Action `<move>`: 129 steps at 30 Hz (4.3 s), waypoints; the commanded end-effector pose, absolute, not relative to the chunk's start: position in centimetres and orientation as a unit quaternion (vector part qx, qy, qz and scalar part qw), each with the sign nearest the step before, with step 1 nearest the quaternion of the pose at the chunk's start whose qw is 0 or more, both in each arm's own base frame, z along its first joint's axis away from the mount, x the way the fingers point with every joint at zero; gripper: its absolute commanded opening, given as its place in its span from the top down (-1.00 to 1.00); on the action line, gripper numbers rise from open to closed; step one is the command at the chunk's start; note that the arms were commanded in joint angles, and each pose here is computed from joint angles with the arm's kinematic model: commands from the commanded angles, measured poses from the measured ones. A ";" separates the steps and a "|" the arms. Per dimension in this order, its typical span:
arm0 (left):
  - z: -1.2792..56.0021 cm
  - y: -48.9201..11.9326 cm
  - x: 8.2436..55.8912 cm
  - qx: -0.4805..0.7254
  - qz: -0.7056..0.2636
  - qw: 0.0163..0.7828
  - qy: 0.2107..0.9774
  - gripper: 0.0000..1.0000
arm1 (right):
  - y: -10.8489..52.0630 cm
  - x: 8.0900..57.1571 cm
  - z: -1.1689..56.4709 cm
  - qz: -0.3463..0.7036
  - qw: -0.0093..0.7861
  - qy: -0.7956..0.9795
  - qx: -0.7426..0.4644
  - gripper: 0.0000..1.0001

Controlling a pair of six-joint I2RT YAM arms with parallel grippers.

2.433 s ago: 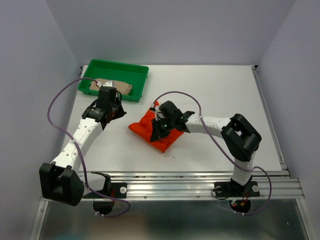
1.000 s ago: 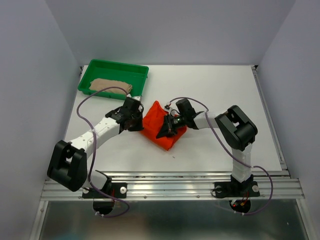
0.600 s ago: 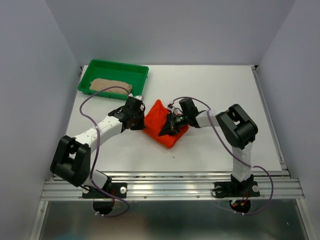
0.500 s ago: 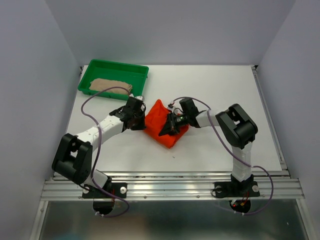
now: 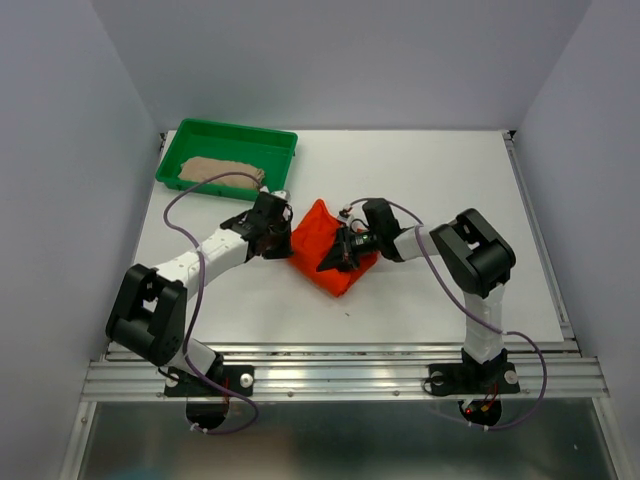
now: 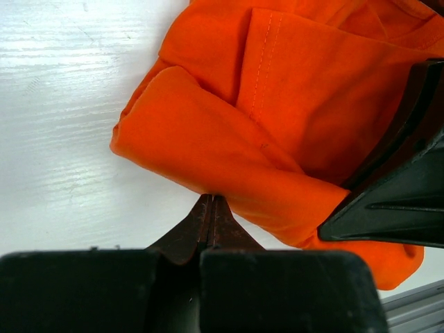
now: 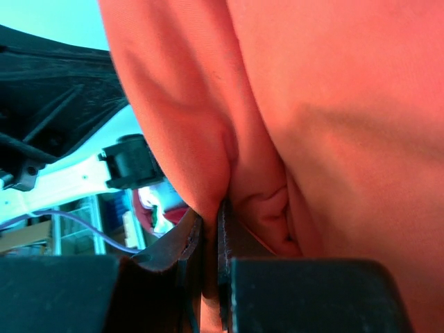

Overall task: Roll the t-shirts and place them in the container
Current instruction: Roll the T-shirt to the center of the board.

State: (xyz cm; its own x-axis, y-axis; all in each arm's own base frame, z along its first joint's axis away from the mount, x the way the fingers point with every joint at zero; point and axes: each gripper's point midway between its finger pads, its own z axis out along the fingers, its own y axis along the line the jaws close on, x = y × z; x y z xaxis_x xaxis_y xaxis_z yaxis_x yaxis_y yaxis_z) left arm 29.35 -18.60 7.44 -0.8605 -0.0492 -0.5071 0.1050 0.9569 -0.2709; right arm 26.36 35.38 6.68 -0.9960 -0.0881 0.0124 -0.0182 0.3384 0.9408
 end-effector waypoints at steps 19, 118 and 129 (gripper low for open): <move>9.4 -21.0 31.0 0.034 -0.177 0.284 0.942 1.00 | 35.1 25.9 7.6 -0.602 0.032 -0.797 0.011 0.99; 7.6 -25.2 32.8 0.065 -0.222 0.262 0.937 1.00 | 27.6 21.5 4.8 -0.299 -0.196 -0.925 0.125 -0.31; 7.8 -25.8 32.9 0.067 -0.230 0.264 0.934 1.00 | 27.4 23.5 13.5 -0.270 -0.288 -0.910 0.128 -0.15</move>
